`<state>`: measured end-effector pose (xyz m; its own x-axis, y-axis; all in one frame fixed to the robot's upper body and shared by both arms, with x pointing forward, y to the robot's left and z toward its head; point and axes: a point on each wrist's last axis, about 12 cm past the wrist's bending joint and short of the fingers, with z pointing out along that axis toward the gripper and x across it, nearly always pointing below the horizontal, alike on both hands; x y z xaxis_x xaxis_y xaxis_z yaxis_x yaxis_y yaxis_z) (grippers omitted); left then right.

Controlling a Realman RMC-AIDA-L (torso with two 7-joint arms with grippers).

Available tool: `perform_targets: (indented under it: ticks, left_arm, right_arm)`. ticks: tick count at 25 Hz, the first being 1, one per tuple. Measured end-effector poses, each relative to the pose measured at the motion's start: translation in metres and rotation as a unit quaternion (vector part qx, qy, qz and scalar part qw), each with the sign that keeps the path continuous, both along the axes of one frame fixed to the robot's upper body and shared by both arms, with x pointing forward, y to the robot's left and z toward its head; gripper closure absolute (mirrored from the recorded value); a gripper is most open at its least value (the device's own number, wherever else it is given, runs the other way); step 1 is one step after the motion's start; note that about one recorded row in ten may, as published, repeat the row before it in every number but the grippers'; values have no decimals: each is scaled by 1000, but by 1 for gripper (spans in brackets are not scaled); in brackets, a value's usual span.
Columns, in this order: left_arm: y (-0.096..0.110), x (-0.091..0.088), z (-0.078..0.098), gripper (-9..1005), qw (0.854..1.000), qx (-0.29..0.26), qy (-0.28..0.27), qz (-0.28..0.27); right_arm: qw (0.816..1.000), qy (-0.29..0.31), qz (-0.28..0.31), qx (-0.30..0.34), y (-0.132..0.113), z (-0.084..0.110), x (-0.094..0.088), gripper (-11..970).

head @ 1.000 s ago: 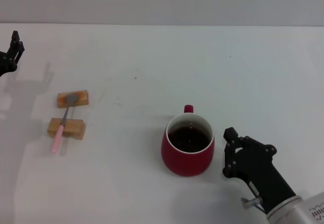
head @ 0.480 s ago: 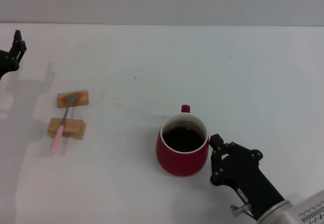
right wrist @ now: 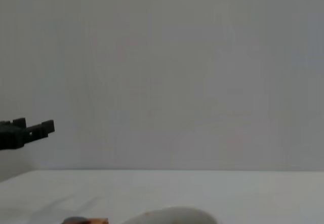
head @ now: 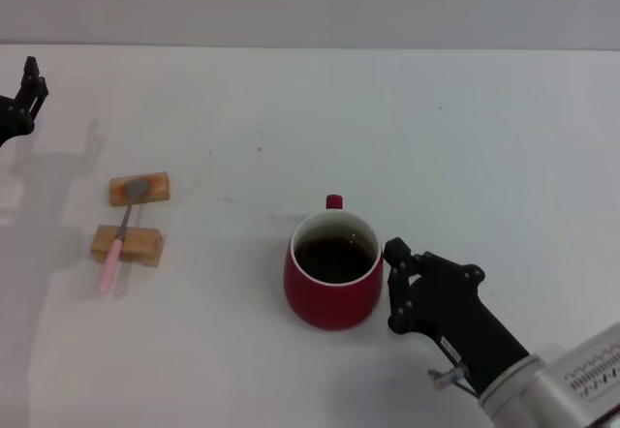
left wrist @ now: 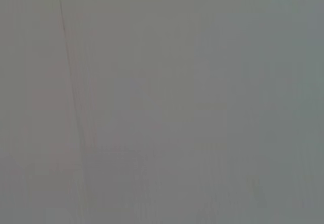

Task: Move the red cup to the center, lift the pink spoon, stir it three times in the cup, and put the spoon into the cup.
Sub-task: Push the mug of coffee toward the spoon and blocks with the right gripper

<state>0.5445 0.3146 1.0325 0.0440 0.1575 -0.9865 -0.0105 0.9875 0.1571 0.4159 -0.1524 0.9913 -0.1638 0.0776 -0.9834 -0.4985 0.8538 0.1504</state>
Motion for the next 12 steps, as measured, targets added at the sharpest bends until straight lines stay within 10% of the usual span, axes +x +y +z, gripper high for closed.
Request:
perform_targets:
  ticks: [12]
  left_arm:
    - [2,0,1,204,1000,1,-1,2]
  right_arm:
    - [1000,-1,-23,-1,-9,-2,2,959]
